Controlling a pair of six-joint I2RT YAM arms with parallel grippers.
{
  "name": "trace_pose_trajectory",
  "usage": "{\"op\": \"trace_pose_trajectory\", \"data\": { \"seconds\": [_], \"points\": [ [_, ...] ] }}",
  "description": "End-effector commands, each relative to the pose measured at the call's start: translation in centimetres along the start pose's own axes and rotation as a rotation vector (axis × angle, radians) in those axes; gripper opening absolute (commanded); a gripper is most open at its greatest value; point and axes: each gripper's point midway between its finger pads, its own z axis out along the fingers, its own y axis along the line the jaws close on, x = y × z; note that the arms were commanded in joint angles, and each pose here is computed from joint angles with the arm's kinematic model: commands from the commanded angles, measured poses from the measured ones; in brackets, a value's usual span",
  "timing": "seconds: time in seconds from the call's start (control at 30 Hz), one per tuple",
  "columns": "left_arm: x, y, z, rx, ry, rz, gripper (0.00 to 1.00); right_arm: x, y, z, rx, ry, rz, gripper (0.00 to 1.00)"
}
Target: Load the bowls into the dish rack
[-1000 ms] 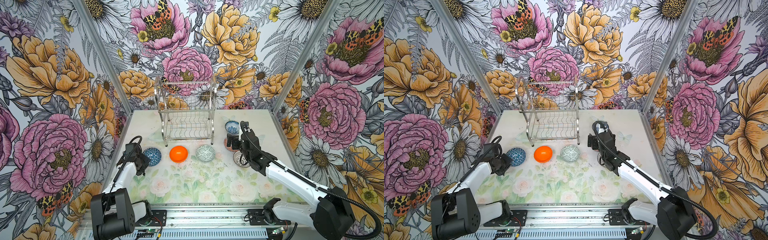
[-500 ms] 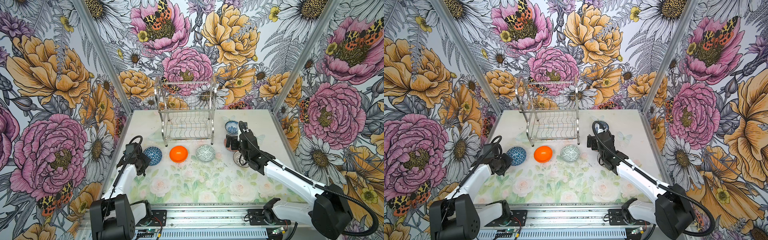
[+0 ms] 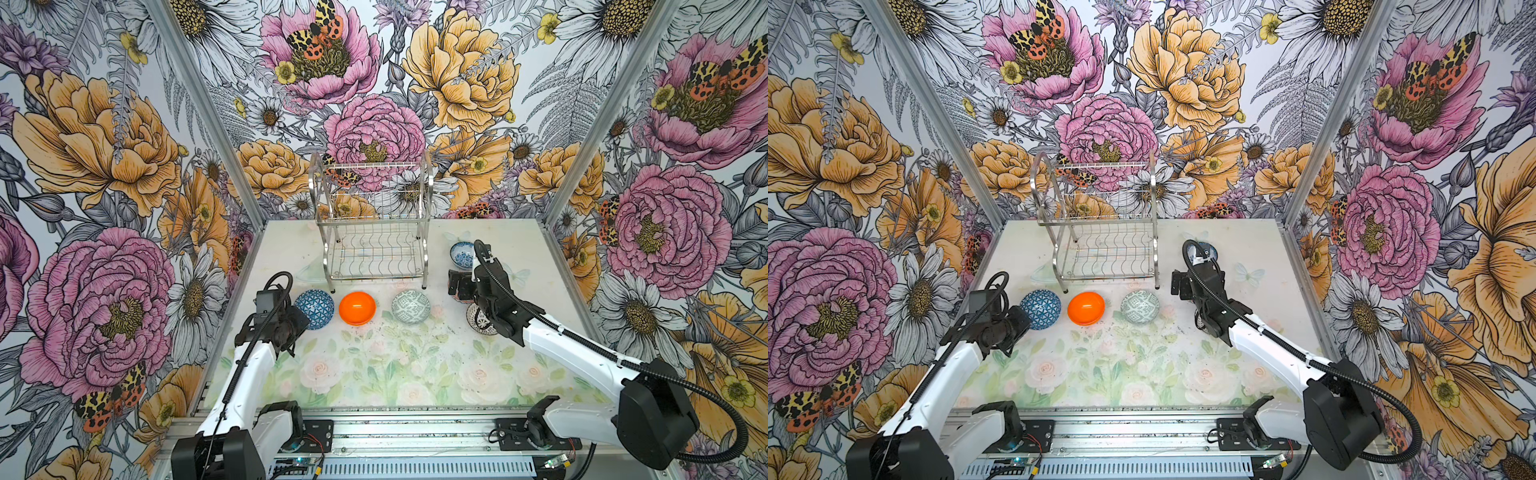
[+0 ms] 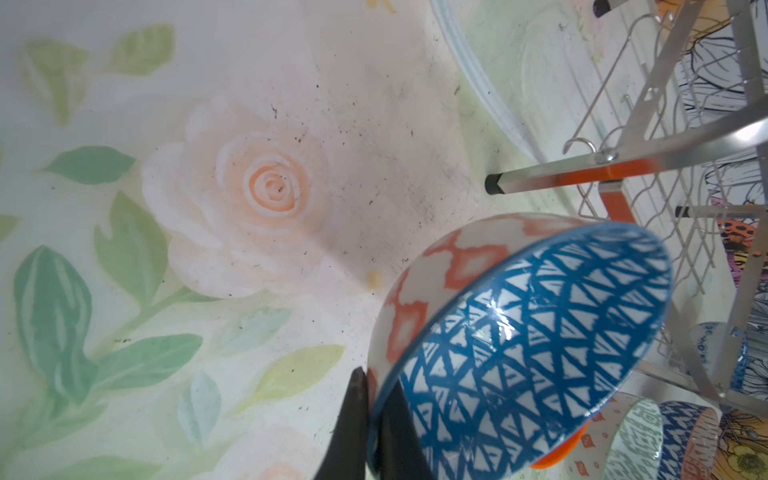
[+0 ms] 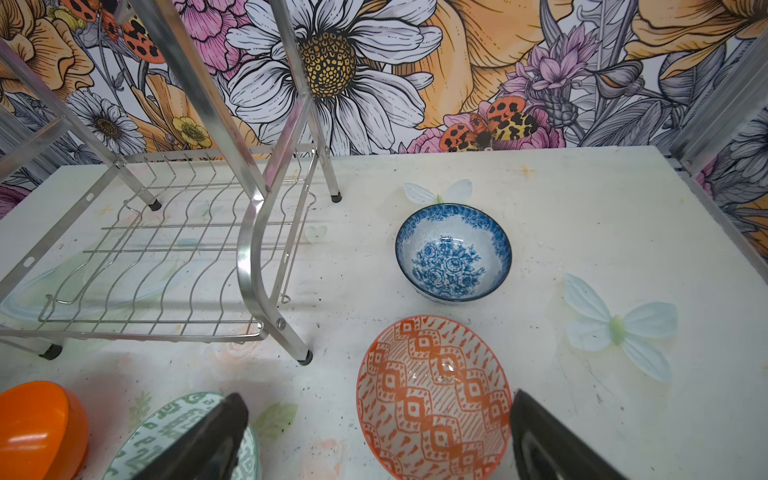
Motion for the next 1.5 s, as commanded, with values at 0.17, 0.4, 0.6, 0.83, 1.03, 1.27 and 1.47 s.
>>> {"op": "trace_pose_trajectory", "data": {
  "seconds": [0.17, 0.4, 0.6, 0.83, 1.03, 1.27, 1.47],
  "points": [
    [-0.1, -4.2, -2.7, 0.076, -0.082, 0.076, 0.0, -1.4, 1.0, -0.3, -0.031, -0.021, 0.026, 0.99],
    [3.2, -9.3, -3.6, 0.142, -0.052, 0.181, 0.0, -1.2, 0.6, -0.7, -0.018, -0.019, 0.023, 1.0],
    [9.1, -12.4, -2.8, 0.141, 0.034, 0.351, 0.0, -1.3, 0.1, -1.3, -0.011, -0.031, 0.026, 1.0],
    [13.0, -12.0, -1.3, 0.088, 0.079, 0.414, 0.0, -1.2, -0.4, -1.8, -0.006, -0.033, 0.036, 1.0],
    [14.0, -11.1, 0.2, 0.032, 0.107, 0.447, 0.0, -0.8, -0.5, -1.8, -0.005, -0.025, 0.039, 1.0],
    [14.5, -10.5, 1.1, 0.004, 0.121, 0.464, 0.0, -0.2, -0.9, -2.0, 0.005, -0.021, 0.036, 0.99],
    [15.1, -11.0, 2.3, -0.017, 0.147, 0.48, 0.0, 0.3, -1.0, -1.7, 0.008, -0.007, 0.03, 1.0]
  ]
}}
